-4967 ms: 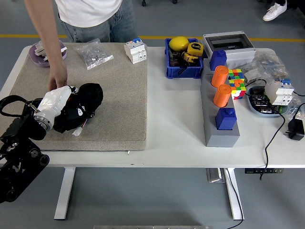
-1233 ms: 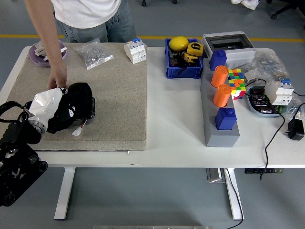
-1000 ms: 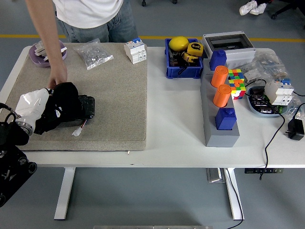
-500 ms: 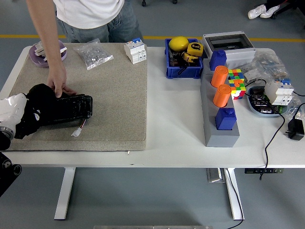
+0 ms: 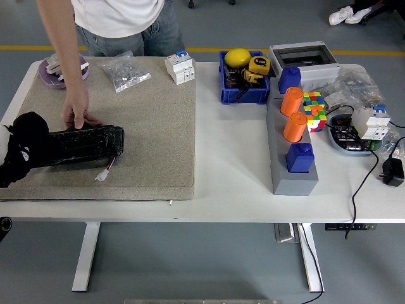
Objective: Pick the rag up,wipe the panel,place it on the desk
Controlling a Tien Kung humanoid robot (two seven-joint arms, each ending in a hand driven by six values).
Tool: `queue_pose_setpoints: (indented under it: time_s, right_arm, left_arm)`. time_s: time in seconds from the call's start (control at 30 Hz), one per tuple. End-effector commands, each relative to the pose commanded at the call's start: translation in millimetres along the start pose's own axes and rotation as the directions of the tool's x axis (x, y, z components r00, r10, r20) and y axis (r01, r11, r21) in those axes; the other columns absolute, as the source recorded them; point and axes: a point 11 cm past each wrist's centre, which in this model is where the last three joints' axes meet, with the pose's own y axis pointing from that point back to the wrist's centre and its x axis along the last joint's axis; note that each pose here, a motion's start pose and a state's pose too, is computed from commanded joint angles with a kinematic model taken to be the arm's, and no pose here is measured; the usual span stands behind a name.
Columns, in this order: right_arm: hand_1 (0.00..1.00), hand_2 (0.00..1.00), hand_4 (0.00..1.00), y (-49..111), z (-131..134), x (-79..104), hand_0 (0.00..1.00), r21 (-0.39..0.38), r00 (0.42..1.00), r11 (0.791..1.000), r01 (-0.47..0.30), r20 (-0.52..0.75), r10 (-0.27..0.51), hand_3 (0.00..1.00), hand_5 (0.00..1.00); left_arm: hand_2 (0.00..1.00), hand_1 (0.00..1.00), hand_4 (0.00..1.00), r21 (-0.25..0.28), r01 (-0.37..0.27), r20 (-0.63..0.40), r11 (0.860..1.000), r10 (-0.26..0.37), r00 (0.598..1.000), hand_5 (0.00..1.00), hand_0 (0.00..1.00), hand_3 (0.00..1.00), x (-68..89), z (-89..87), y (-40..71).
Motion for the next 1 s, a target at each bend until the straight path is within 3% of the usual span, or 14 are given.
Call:
queue_pose_setpoints:
  time_s: [0.17,0.5,1.0]
  right_arm:
    - [0.59,0.718,0.998,0.0,0,-0.5,0.73,0.001,1.0,1.0,0.001,0.0,-0.001,0.756,0.612]
    - [0.59,0.718,0.998,0.1,-1,-0.6,0.73,0.003,1.0,1.0,0.001,-0.001,-0.001,0.756,0.61]
    - [0.585,0.719,0.998,0.3,-1,0.6,0.731,0.0,1.0,1.0,-0.001,-0.006,0.001,0.756,0.61]
  left_arm:
    - [0.53,0.121,0.133,-0.011,-0.007,-0.004,1.0,0.007,1.0,0.002,0.181,0.464,2.4,2.9,1.5]
    - [0.531,0.121,0.134,-0.082,-0.017,-0.023,0.997,0.015,1.0,0.002,0.183,0.465,3.0,32.3,7.3]
    - [0.534,0.121,0.135,-0.21,0.028,-0.043,0.977,-0.038,0.998,0.002,0.18,0.466,-12.2,89.9,20.9]
